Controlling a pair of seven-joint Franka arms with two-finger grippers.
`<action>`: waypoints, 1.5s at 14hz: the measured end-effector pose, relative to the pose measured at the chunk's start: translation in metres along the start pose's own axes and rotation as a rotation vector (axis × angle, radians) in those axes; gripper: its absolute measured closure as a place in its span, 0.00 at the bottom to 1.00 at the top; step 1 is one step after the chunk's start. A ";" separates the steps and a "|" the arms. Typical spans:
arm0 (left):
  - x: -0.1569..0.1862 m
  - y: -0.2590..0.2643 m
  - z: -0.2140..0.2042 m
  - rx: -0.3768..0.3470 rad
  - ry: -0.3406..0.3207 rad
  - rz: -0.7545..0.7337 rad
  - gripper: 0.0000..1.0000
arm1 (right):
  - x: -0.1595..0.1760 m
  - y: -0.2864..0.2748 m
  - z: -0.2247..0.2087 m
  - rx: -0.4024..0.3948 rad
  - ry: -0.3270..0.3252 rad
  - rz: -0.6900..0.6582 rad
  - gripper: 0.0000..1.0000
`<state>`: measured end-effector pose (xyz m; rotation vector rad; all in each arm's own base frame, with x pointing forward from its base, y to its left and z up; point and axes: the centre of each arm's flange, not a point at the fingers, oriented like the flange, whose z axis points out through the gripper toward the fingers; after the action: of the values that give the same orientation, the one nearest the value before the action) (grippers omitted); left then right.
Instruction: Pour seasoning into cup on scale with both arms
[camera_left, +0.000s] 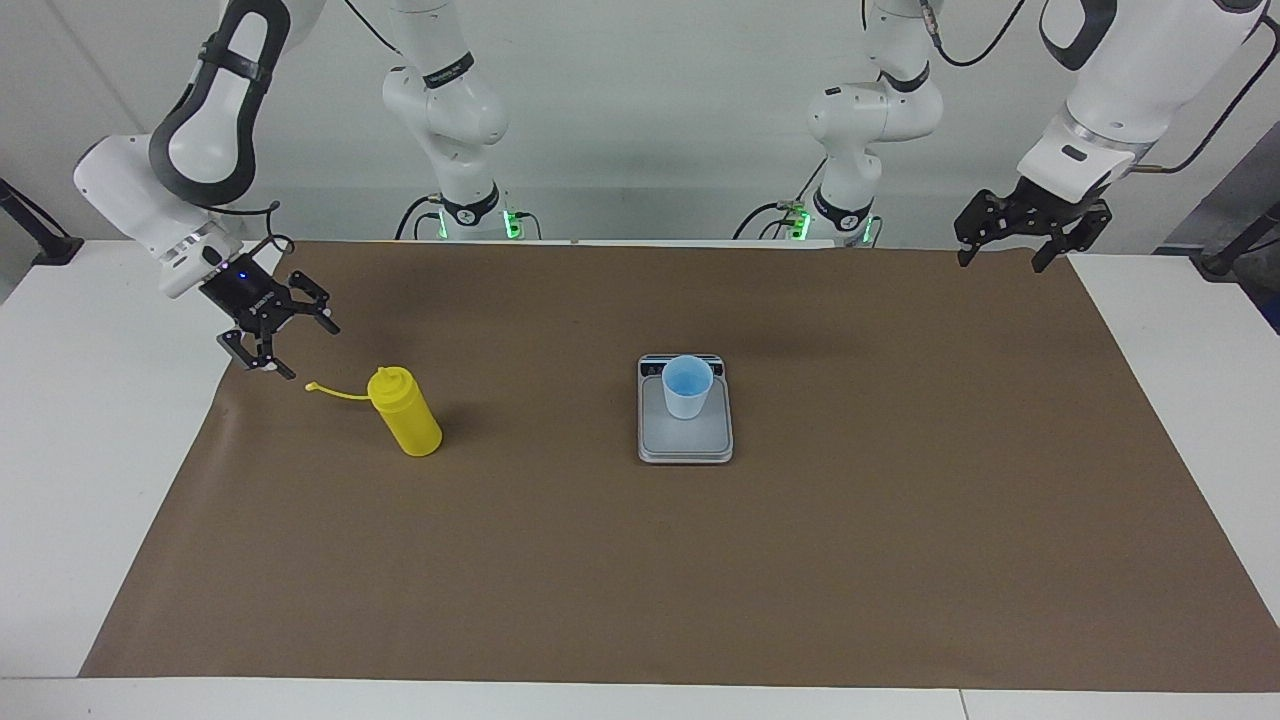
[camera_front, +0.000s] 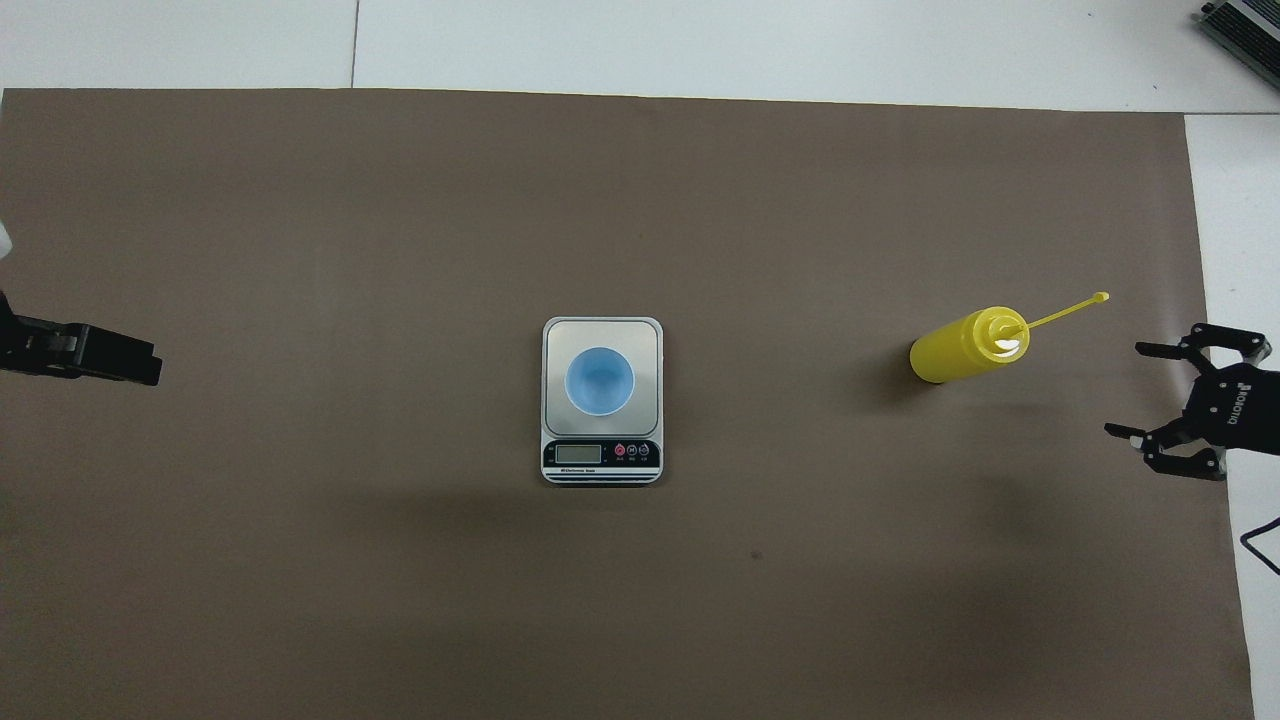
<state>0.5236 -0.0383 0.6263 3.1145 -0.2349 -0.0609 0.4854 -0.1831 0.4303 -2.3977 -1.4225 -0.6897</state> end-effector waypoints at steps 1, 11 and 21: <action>0.000 0.000 0.000 0.000 0.000 0.000 0.00 | 0.019 -0.001 -0.011 -0.014 -0.048 0.052 0.00; 0.000 0.000 0.000 0.000 0.000 0.000 0.00 | 0.179 -0.006 -0.077 -0.177 -0.235 0.641 0.00; 0.000 0.000 0.000 0.000 0.000 0.000 0.00 | 0.286 -0.014 -0.083 -0.346 -0.462 0.812 0.00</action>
<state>0.5236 -0.0383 0.6263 3.1145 -0.2349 -0.0609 0.5672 -0.0002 0.6505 -3.1914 -0.3199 -0.1757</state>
